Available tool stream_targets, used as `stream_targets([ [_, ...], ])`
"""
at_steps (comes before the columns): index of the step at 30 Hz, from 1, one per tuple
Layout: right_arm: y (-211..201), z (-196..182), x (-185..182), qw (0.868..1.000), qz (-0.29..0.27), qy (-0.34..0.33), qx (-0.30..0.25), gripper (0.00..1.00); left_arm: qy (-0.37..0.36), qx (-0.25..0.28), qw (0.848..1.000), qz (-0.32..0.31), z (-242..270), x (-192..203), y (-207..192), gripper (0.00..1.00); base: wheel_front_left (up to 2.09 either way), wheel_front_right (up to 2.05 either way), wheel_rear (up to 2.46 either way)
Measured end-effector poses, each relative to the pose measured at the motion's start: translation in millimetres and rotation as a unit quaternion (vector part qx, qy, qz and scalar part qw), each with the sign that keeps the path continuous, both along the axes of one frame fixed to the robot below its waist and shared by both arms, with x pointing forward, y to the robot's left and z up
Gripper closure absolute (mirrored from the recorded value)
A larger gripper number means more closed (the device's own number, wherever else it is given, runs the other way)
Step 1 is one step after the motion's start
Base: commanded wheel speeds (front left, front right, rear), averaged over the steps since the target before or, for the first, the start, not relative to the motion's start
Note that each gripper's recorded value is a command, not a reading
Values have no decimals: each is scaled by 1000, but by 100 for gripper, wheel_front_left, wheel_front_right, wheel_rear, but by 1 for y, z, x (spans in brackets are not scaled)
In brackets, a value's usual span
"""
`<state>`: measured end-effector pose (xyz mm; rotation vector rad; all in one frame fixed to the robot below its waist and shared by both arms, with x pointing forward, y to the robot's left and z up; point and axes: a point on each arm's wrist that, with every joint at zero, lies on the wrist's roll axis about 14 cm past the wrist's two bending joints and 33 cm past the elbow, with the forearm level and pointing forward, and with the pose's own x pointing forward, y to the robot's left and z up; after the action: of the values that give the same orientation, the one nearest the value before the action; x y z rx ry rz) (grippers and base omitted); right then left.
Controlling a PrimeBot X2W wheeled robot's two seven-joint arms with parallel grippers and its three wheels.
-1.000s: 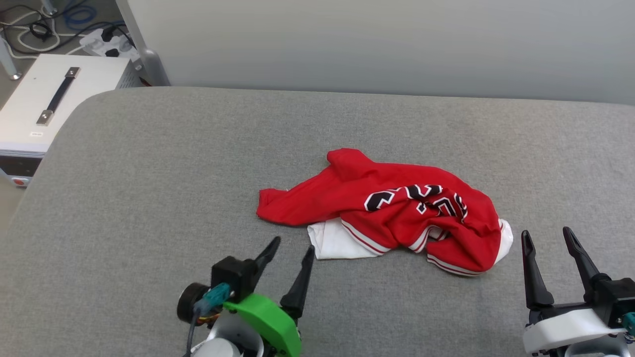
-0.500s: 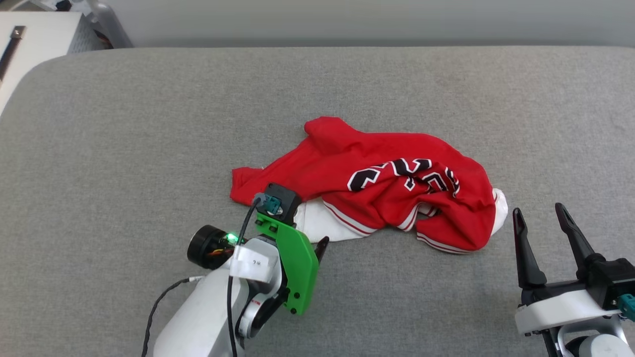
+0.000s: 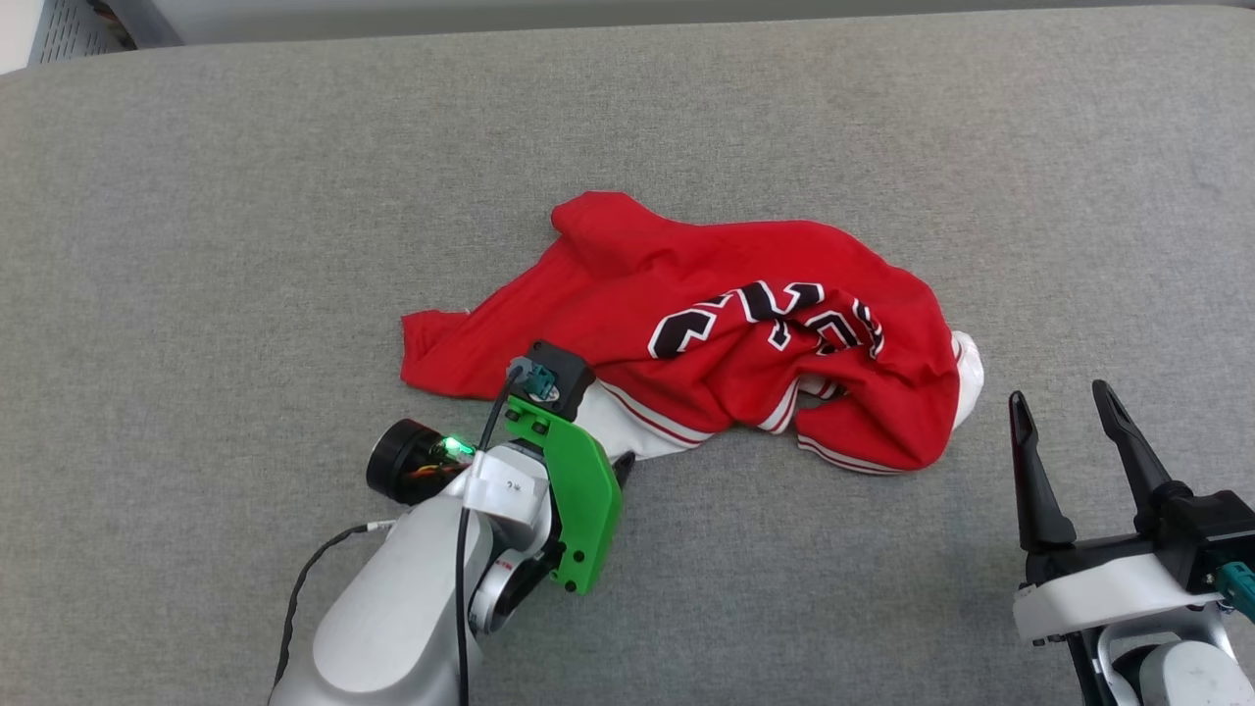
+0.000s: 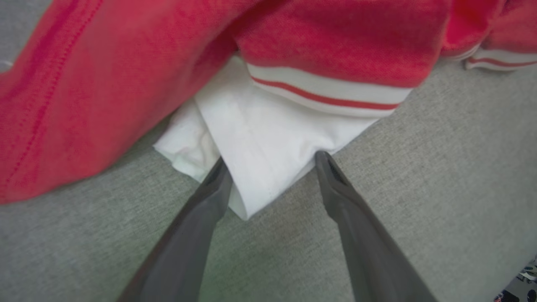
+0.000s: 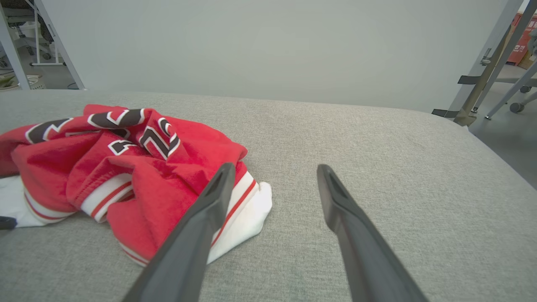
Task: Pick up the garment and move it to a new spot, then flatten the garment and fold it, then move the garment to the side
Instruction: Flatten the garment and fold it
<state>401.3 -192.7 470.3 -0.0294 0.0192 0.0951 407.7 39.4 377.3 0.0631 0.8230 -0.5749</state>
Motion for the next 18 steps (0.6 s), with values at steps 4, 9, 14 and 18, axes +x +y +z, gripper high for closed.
stream_targets([
  [4,0,0,0,1000,0,0,0,0,13,-7,1000,-5,-2,-3,-2,100,0,0,0],
  [9,0,5,-1,1000,0,-6,1,0,9,-33,999,-9,8,-16,-8,100,0,0,0],
  [14,3,15,-5,1000,3,-19,4,0,1,-74,997,-7,29,-42,-14,100,0,0,0],
  [18,9,19,-11,1000,9,-25,7,0,-25,-114,993,7,61,-53,-10,100,0,0,0],
])
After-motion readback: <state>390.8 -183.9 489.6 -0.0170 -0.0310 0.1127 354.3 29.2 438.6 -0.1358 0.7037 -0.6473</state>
